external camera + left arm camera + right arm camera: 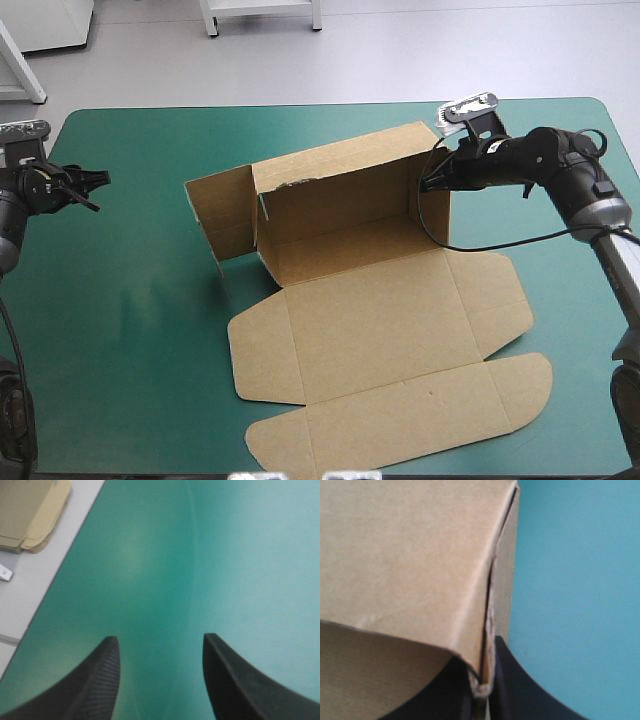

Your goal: Fold the box

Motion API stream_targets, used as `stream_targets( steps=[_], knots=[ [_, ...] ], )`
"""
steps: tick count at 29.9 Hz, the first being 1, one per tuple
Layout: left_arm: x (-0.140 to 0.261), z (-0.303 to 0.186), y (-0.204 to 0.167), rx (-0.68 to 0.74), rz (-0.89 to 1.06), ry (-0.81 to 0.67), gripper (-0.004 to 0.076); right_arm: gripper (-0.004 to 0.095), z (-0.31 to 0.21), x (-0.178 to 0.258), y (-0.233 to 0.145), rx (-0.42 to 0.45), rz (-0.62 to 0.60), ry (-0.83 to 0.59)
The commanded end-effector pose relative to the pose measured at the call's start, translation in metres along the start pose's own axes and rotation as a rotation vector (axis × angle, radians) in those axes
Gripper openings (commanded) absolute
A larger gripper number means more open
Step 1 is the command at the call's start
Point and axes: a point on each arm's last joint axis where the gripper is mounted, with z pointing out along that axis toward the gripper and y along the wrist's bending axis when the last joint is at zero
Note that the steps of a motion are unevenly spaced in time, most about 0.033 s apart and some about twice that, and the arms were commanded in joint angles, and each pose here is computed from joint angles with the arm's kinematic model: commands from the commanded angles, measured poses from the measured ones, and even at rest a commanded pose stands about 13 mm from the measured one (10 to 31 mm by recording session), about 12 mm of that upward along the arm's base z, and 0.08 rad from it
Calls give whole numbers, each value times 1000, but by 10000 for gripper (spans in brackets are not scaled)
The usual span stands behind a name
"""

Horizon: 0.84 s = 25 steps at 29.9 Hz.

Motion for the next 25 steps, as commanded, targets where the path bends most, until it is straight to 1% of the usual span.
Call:
stream_targets(
  steps=[1,6,9,11,13,25],
  knots=[
    [-11,-18,-3,50,-8,-108,369,-17,-47,-28,8,9,12,-66],
    [-9,-18,-4,55,2,-85,368,-17,-75,-43,12,24,36,-40],
    [-6,-17,-4,57,39,-49,367,-17,-79,-40,9,56,51,65],
    [-5,-17,-4,58,47,-34,367,-17,-71,-34,5,74,61,138],
    [-4,-17,-4,58,50,-26,367,-17,-60,-31,0,90,69,173],
    [5,-18,-5,65,78,66,367,-17,20,-14,-19,69,136,349]
  ],
)
